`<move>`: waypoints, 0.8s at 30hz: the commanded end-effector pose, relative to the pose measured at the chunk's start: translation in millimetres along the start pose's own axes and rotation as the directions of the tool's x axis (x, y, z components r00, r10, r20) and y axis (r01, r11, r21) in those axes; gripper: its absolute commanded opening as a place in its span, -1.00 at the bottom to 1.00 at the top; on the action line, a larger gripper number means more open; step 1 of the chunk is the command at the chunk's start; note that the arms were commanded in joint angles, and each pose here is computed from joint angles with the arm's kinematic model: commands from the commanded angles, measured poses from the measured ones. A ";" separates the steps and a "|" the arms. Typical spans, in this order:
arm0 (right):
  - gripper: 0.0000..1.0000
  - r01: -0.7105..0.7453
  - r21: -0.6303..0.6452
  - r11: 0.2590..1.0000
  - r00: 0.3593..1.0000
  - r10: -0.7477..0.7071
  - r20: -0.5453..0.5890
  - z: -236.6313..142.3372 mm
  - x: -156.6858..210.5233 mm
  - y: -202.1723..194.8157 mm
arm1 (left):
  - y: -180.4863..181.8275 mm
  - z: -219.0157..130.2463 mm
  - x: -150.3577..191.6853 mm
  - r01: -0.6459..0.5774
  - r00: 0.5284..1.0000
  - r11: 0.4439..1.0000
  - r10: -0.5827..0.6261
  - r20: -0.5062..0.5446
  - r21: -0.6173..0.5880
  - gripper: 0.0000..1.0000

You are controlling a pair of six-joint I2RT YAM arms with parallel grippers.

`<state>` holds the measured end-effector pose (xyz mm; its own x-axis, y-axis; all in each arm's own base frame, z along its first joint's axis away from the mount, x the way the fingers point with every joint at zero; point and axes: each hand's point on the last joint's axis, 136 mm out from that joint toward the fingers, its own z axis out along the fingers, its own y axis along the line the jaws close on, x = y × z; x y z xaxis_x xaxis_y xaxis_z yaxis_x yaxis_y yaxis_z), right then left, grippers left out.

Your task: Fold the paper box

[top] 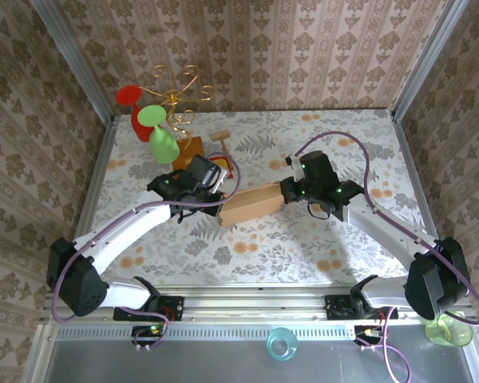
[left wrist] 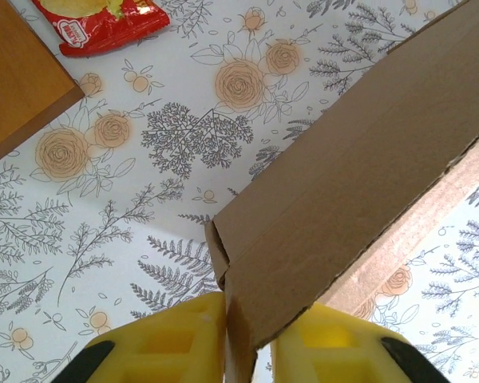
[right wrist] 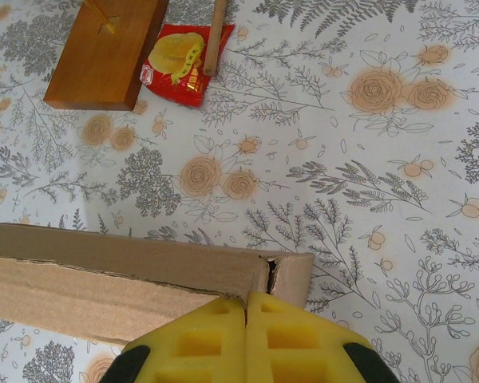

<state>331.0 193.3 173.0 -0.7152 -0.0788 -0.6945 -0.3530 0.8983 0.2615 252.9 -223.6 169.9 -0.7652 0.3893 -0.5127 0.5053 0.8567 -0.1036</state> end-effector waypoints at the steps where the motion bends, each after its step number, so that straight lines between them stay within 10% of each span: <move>1: -1.00 -0.017 0.030 0.999 0.998 0.019 -0.054 3.2 11.3 -4.0 | -2.4 -17.3 -7.1 0.062 0.997 0.998 -0.062 0.037 0.018 -0.56; 24: -1.00 -0.031 0.035 0.999 0.998 0.033 -0.058 3.6 10.9 -4.5 | -9.6 -10.7 -3.2 0.106 0.994 0.994 -0.106 0.015 0.019 -0.80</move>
<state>331.1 193.4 173.0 -0.7170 -0.0748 -0.6930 -0.3496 0.8987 0.2647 247.7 -225.2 178.2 -0.7974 0.3100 -0.5177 0.4455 0.8812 -0.1584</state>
